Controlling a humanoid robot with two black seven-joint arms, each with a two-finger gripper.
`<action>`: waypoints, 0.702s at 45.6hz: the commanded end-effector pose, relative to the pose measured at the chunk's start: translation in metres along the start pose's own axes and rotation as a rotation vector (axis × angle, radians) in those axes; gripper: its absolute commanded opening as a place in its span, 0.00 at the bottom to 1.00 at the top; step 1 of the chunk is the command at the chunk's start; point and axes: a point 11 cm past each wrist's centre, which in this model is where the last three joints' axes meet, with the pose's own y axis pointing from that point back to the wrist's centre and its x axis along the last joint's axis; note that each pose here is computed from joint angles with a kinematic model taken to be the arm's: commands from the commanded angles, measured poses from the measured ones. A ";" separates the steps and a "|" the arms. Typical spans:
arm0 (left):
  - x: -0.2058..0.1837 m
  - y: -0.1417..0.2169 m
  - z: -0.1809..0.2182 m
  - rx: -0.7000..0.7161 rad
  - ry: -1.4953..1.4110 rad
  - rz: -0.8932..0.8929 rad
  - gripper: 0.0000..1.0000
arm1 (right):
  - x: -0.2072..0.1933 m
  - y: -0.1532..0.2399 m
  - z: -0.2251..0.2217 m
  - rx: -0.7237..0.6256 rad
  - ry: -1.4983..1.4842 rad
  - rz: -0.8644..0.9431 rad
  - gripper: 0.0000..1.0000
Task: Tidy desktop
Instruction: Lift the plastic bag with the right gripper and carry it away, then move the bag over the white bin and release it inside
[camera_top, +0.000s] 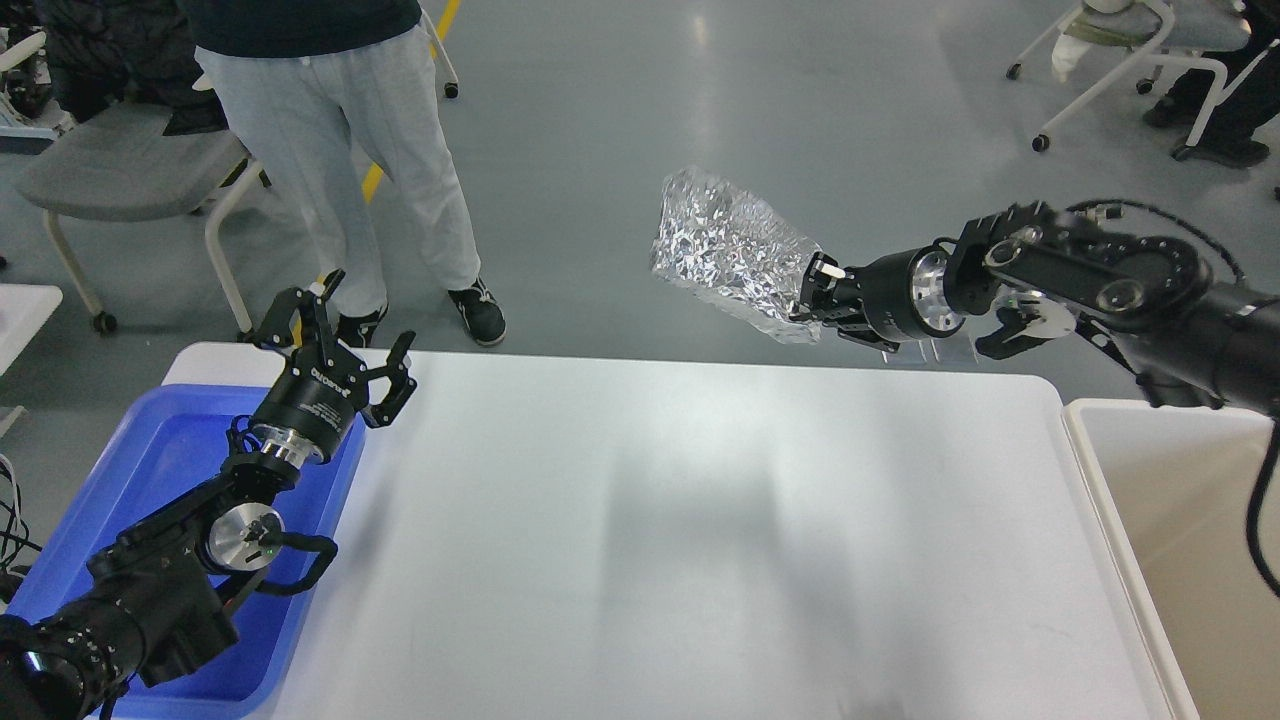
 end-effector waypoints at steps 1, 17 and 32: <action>0.000 0.000 0.000 0.000 0.000 0.001 1.00 | 0.044 0.063 0.000 -0.043 0.046 0.063 0.00; 0.000 0.000 0.000 0.000 0.000 0.000 1.00 | 0.110 0.156 0.102 -0.345 0.163 0.258 0.00; 0.000 0.000 0.000 0.000 0.000 0.001 1.00 | 0.113 0.229 0.256 -0.648 0.043 0.456 0.00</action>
